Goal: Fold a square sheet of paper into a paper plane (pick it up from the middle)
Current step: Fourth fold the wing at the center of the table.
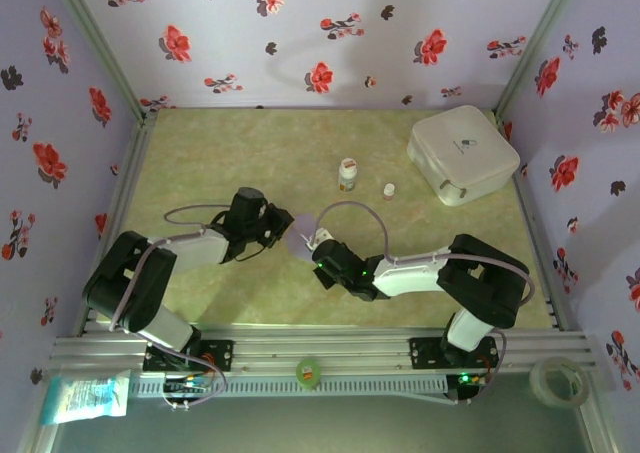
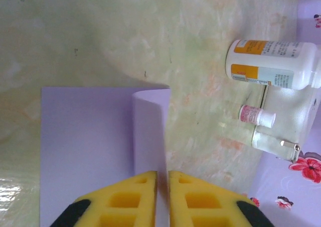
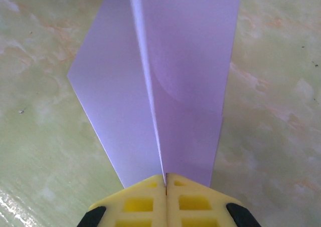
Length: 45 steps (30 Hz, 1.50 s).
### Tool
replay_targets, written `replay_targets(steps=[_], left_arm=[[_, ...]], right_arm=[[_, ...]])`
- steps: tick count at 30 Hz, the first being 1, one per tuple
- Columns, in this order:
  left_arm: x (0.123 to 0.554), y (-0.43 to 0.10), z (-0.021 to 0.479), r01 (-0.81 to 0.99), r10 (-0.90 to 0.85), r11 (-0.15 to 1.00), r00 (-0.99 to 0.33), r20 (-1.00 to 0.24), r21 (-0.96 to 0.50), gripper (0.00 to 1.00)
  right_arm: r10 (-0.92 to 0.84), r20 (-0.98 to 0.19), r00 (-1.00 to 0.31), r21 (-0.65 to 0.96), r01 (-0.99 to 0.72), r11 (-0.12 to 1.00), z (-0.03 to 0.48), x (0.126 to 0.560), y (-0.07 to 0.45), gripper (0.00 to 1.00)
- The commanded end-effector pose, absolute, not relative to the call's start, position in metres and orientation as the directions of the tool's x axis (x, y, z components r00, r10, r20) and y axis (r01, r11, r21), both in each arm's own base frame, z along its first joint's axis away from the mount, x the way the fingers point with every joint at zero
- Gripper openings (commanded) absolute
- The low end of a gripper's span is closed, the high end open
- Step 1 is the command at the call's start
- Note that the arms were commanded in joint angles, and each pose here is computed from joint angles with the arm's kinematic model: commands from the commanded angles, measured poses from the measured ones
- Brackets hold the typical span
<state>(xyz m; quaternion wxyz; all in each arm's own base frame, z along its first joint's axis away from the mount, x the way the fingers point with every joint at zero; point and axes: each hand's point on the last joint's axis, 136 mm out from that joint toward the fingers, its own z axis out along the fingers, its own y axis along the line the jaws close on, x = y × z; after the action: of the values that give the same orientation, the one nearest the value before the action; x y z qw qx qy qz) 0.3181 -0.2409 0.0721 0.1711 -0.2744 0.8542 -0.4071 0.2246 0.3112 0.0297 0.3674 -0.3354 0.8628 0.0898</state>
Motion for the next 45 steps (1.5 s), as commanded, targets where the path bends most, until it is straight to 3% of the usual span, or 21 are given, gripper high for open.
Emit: replay_targets(steps=[1,3,6,10,23,45], left_arm=[[0.321,-0.230,0.084,-0.315,-0.627,0.517,-0.772,-0.102,-0.796,0.22],[0.320,-0.223,0.090,-0.309,-0.629,0.533,-0.767,-0.125,-0.787,0.35],[0.317,-0.208,0.098,-0.306,-0.639,0.571,-0.748,-0.178,-0.762,0.46],[0.310,-0.187,0.108,-0.308,-0.652,0.610,-0.719,-0.242,-0.730,0.51],[0.305,-0.177,0.104,-0.325,-0.668,0.597,-0.708,-0.230,-0.734,0.52],[0.304,-0.184,0.094,-0.327,-0.655,0.587,-0.729,-0.197,-0.740,0.52]], right_arm=[[-0.474,-0.711,-0.520,-0.069,-0.619,0.782,0.032,0.230,0.316,0.00],[-0.457,-0.707,-0.539,-0.016,-0.635,0.772,0.032,0.226,0.320,0.00],[-0.387,-0.714,-0.583,0.092,-0.626,0.774,0.036,0.227,0.324,0.00],[-0.312,-0.706,-0.636,0.226,-0.619,0.752,0.039,0.227,0.331,0.00],[-0.245,-0.672,-0.698,0.345,-0.588,0.731,0.036,0.229,0.335,0.00],[-0.150,-0.518,-0.842,0.616,-0.489,0.618,0.035,0.228,0.349,0.00]])
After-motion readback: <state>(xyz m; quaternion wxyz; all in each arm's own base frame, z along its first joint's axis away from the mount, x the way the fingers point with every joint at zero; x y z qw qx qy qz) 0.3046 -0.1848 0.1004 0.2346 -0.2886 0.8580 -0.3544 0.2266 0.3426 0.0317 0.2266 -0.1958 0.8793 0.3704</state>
